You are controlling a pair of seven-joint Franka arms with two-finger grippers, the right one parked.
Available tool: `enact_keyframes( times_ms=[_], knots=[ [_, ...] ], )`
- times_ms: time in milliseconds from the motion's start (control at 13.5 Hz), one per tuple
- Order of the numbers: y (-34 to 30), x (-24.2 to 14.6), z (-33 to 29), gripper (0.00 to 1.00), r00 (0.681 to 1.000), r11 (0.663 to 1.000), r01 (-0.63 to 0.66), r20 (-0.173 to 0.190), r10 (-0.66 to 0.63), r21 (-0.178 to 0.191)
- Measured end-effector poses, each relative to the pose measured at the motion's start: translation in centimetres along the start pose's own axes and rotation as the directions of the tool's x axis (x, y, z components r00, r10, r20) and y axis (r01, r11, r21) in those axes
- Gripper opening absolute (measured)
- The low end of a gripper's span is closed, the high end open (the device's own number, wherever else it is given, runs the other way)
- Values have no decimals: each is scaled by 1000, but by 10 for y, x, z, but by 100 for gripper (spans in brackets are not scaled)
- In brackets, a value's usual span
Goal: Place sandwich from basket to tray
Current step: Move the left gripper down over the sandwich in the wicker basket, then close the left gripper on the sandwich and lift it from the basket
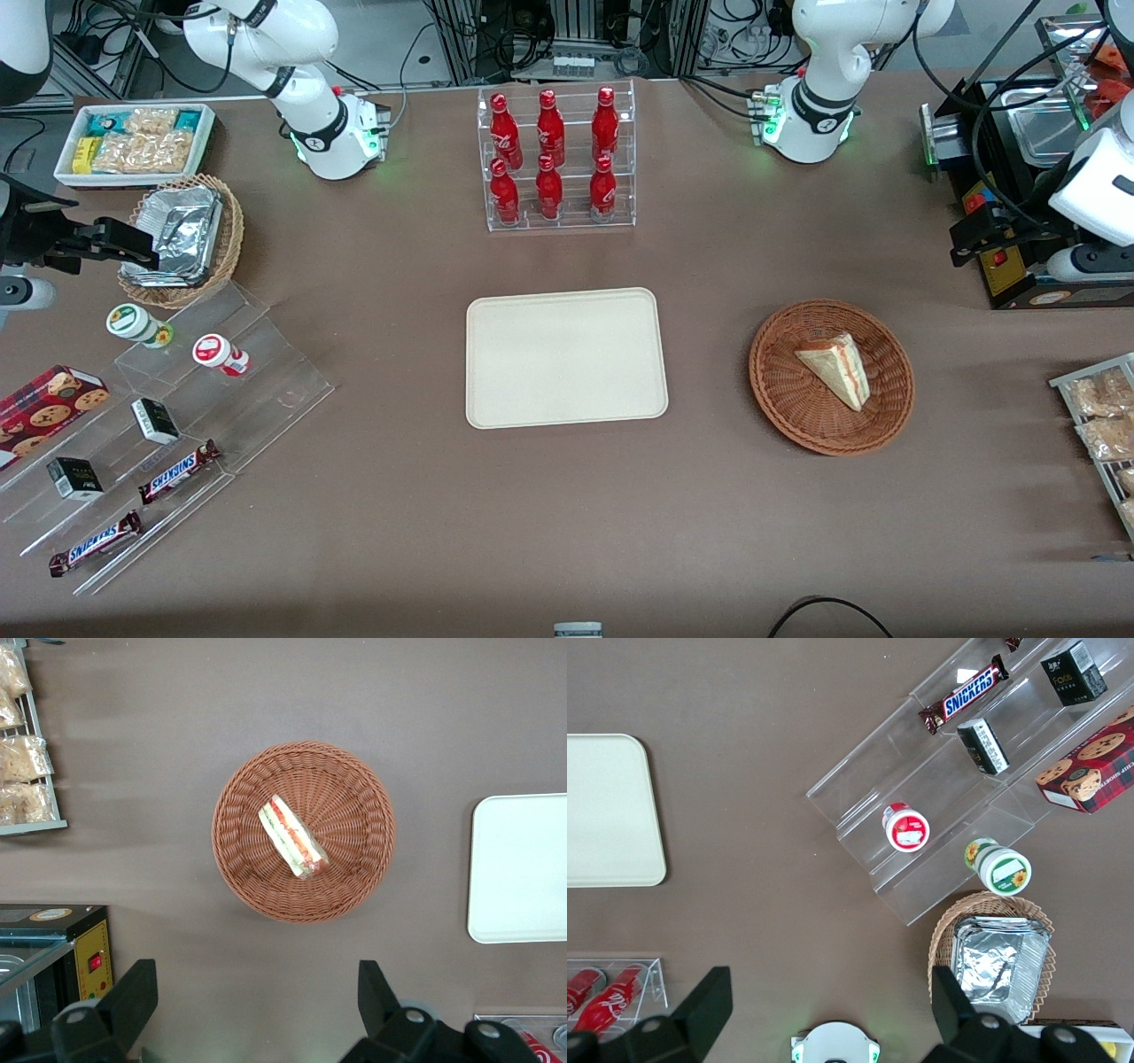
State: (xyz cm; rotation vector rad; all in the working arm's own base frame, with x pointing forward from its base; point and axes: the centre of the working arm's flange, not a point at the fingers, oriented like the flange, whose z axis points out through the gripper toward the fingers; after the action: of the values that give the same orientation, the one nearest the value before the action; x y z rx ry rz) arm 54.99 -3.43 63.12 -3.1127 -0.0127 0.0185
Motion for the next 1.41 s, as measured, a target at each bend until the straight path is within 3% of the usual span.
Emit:
enact_keyframes(
  times_ms=[444,815,1185,1407],
  knots=[
    [3,13,39,100,999,1000,-4,38,4,1],
    [22,25,162,100,992,992,129,17,-129,-4],
    [28,5,250,100,939,940,340,-47,-342,-37],
    [27,-9,291,100,927,928,372,-39,-373,-39]
  ],
)
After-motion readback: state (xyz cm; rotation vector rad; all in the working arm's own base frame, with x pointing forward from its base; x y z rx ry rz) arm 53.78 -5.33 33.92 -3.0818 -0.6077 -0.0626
